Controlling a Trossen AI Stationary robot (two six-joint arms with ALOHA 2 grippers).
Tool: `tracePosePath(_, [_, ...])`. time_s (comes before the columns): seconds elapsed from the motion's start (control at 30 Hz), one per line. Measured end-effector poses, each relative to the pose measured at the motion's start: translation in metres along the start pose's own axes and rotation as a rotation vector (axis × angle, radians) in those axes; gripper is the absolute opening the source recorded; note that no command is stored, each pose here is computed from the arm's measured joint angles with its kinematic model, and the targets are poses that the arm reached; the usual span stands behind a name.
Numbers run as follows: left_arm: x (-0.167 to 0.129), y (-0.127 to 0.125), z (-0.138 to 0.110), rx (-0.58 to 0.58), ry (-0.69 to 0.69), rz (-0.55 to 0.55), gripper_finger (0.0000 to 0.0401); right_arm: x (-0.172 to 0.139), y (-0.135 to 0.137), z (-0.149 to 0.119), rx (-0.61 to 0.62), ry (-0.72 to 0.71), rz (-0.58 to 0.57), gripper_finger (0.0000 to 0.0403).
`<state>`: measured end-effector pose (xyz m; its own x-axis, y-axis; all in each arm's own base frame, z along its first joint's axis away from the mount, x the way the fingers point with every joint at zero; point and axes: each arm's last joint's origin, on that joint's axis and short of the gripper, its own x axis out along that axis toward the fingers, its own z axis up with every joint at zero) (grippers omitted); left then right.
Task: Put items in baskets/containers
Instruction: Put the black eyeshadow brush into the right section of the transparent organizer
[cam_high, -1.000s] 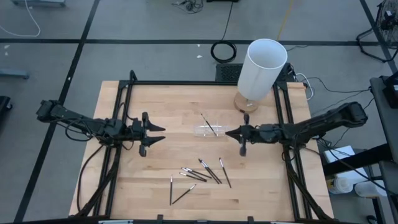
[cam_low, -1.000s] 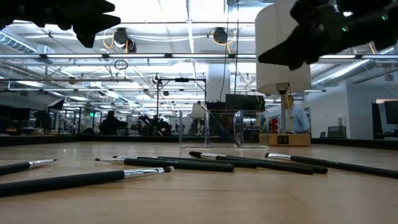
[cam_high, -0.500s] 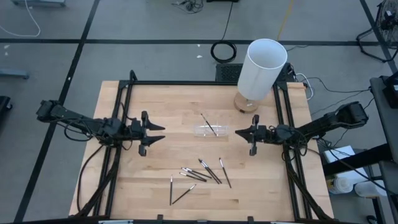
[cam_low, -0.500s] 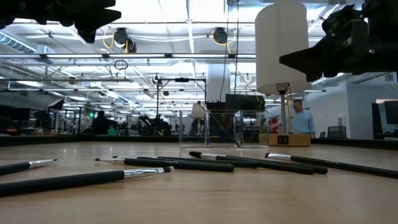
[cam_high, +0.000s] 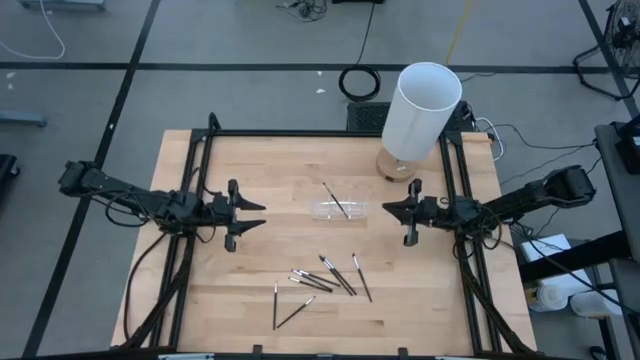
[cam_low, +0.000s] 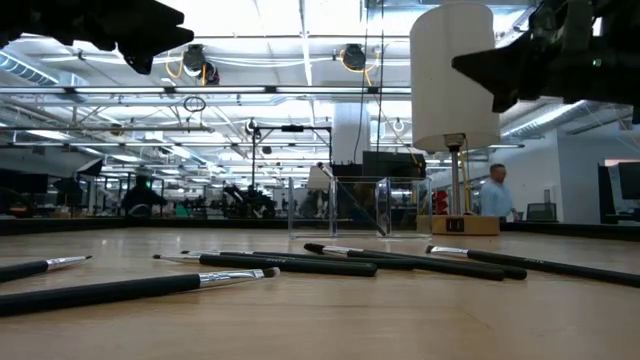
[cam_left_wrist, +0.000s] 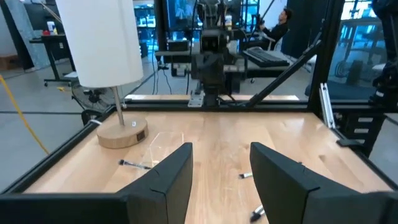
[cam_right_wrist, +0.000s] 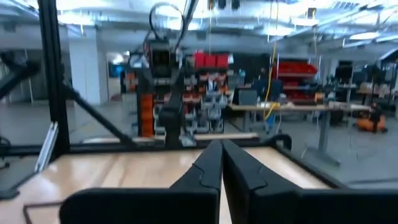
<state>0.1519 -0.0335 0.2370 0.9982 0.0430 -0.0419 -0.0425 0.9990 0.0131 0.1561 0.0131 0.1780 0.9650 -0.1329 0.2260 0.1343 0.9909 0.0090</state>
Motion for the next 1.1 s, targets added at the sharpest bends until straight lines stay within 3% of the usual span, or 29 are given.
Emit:
tracePosePath(0.13, [0.0,0.0,0.0,-0.005,0.004,0.0,0.017,-0.005,-0.002,0.011,0.005,-0.068,-0.011,0.0])
tracePosePath(0.33, [0.0,0.0,-0.003,0.0,0.026,0.0,0.017,-0.016,-0.006,0.013,-0.023,0.011,-0.054,0.0])
tracePosePath(0.5, [0.0,0.0,-0.005,-0.037,0.05,-0.002,0.017,-0.023,-0.008,0.022,-0.014,-0.03,-0.036,0.0])
tracePosePath(0.63, [0.002,-0.002,-0.012,-0.164,0.119,-0.022,0.017,-0.027,-0.009,0.028,-0.04,-0.082,-0.003,0.0])
tracePosePath(0.8, [0.009,-0.007,-0.022,-0.419,0.206,-0.04,0.017,-0.028,-0.009,0.03,-0.056,-0.097,-0.007,0.0])
tracePosePath(1.0, [0.018,-0.035,-0.035,-0.662,0.374,-0.089,0.017,-0.028,-0.009,0.03,-0.097,-0.097,-0.009,0.0])
tracePosePath(1.1, [0.024,-0.051,-0.035,-0.694,0.42,-0.08,0.017,-0.028,-0.009,0.029,-0.125,-0.087,-0.009,0.0])
